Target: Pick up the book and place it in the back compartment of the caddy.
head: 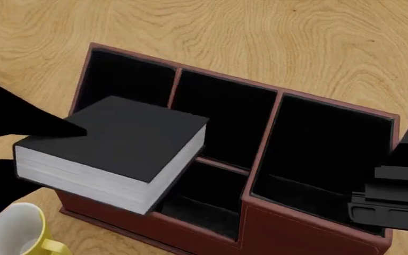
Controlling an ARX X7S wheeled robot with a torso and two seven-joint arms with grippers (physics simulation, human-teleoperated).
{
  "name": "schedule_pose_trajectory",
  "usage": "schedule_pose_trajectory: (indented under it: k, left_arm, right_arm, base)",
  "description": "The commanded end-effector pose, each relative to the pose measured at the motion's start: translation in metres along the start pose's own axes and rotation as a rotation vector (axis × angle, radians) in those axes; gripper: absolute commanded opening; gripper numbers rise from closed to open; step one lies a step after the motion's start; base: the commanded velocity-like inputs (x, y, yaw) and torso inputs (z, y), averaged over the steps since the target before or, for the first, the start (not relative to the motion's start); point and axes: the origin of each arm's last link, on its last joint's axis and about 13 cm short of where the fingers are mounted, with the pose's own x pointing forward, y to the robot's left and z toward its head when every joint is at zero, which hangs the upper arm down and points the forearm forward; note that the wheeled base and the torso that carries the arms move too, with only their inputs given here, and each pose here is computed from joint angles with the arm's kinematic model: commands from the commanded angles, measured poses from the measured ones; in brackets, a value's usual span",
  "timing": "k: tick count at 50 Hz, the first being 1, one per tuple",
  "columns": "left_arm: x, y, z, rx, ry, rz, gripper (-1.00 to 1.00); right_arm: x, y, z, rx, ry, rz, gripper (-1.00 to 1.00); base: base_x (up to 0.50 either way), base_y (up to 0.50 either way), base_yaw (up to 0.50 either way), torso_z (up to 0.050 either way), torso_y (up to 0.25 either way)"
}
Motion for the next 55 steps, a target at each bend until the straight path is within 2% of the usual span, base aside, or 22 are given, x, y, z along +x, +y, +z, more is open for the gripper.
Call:
schedule_pose_trajectory:
  k: [1, 8, 29, 55]
  left_arm:
    - [0.006, -0.001, -0.002, -0.031, -0.035, -0.012, -1.0]
    - [0.011, -0.001, -0.005, -0.053, -0.047, -0.034, -1.0]
    - [0.026, -0.005, -0.009, -0.183, -0.057, -0.082, -1.0]
    - [0.042, -0.018, -0.027, -0.223, -0.068, -0.142, -1.0]
  right_arm:
    - [0.0, -0.001, 0.0, -0.001, 0.0, -0.003, 1.0]
    - [0.0, -0.001, 0.0, -0.003, 0.001, -0.003, 1.0]
    - [-0.002, -0.003, -0.002, -0.002, 0.006, -0.012, 1.0]
    - [-0.004, -0.004, -0.003, -0.006, 0.016, -0.015, 1.0]
  base:
    - [0.0, 0.0, 0.0, 0.0, 0.0]
    - [0.0, 0.0, 0.0, 0.001, 0.0]
    - [0.0, 0.0, 0.0, 0.0, 0.001]
    - [0.0, 0.0, 0.0, 0.0, 0.001]
